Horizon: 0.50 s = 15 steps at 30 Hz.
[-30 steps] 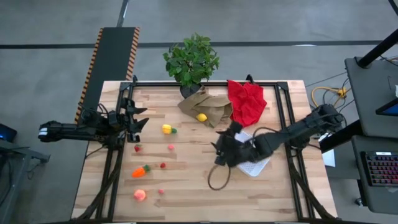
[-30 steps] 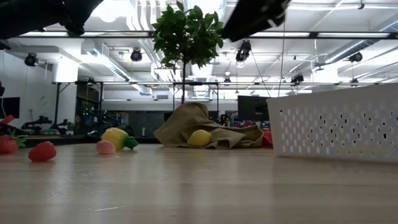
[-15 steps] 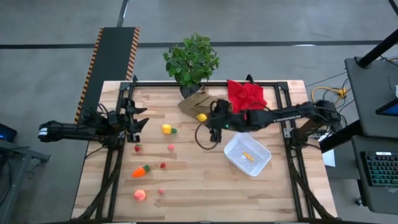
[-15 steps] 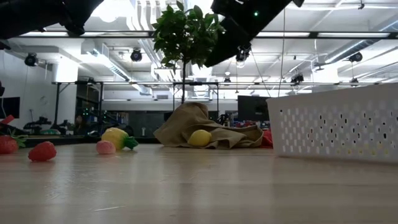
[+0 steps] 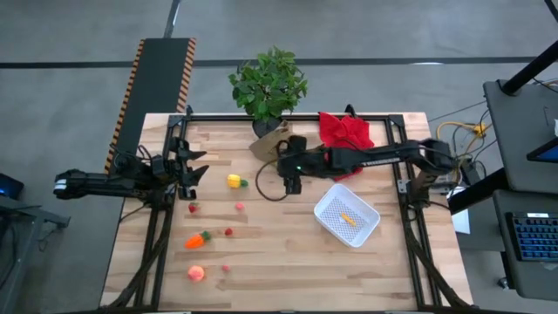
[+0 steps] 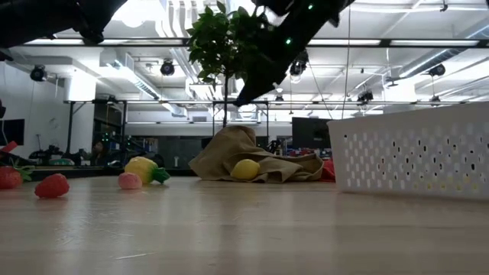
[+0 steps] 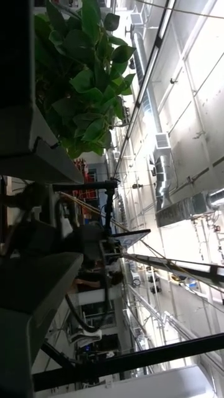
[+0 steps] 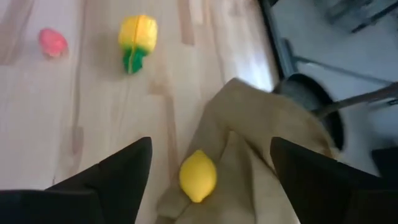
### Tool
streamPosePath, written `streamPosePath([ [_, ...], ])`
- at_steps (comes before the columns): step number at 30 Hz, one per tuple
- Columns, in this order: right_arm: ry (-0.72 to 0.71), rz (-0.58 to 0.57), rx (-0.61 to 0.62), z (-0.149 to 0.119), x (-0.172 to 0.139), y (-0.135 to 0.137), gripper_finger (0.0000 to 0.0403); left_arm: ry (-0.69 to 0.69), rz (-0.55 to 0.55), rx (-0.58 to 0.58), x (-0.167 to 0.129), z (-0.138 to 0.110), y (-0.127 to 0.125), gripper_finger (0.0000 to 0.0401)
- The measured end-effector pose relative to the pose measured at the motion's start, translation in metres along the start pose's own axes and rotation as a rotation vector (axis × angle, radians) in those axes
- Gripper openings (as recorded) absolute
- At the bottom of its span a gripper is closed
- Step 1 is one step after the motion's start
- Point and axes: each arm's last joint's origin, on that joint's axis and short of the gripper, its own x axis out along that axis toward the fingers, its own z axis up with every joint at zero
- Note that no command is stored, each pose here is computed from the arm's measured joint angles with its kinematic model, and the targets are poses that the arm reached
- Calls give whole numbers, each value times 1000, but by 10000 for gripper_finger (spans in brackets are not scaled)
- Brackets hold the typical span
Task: Pick and placing Produce into tupperware
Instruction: Put the yellow lemon into the white bin
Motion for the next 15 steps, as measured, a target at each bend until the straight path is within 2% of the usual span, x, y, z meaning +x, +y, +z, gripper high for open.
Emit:
streamPosePath([
  [10, 201, 63, 13, -6, 45, -5, 290, 1, 0, 0, 0, 0, 0, 176],
  [15, 247, 67, 22, -6, 64, -6, 286, 2, 0, 0, 0, 0, 0, 176],
])
